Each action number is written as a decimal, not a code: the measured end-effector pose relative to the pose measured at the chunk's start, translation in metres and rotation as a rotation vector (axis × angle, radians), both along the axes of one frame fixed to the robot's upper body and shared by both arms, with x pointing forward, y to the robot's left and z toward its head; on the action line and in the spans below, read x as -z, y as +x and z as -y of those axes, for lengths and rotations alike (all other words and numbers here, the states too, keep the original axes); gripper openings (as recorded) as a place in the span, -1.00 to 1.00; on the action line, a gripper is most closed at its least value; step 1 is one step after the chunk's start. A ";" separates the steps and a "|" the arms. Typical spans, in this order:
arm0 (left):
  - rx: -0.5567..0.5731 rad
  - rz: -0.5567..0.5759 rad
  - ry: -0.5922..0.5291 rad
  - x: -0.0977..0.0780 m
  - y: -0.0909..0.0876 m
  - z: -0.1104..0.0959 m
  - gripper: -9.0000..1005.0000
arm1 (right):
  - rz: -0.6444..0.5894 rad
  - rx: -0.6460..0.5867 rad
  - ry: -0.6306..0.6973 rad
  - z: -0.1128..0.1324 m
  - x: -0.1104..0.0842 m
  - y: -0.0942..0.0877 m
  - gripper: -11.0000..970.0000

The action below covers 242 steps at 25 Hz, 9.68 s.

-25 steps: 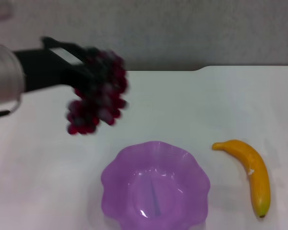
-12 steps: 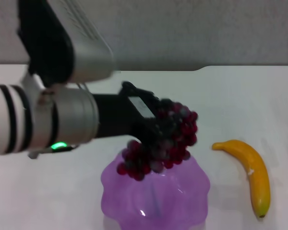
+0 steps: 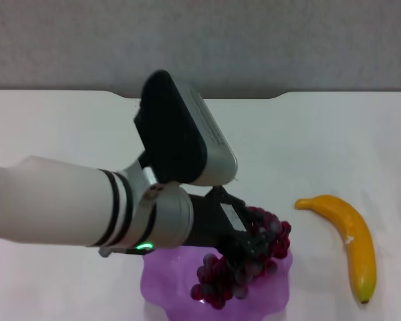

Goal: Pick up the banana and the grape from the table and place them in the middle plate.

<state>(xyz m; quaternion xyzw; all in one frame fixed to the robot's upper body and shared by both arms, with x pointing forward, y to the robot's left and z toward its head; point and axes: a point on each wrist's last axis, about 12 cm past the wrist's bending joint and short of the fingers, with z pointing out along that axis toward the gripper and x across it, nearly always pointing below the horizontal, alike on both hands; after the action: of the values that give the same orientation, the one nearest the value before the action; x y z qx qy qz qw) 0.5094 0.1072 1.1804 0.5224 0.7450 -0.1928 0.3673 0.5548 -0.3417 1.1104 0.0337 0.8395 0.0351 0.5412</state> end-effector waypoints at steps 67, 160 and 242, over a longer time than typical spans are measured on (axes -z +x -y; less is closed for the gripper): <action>-0.993 0.711 -0.720 0.032 0.055 -0.221 0.75 | -0.008 -0.009 0.000 -0.003 0.003 0.002 0.17; -1.143 0.457 -0.371 0.050 0.068 -0.248 0.75 | -0.472 -0.360 -0.121 -0.049 0.003 0.045 0.08; -1.138 0.444 -0.360 0.050 0.072 -0.243 0.74 | -0.453 -0.992 -0.330 -0.219 -0.016 0.013 0.21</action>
<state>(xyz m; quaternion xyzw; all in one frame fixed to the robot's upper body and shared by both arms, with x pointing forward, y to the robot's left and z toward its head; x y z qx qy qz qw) 0.5818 0.3506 1.1299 0.0023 0.7681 0.0234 0.6399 0.5682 -0.1226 1.1267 -0.4429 0.8443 0.1452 0.2645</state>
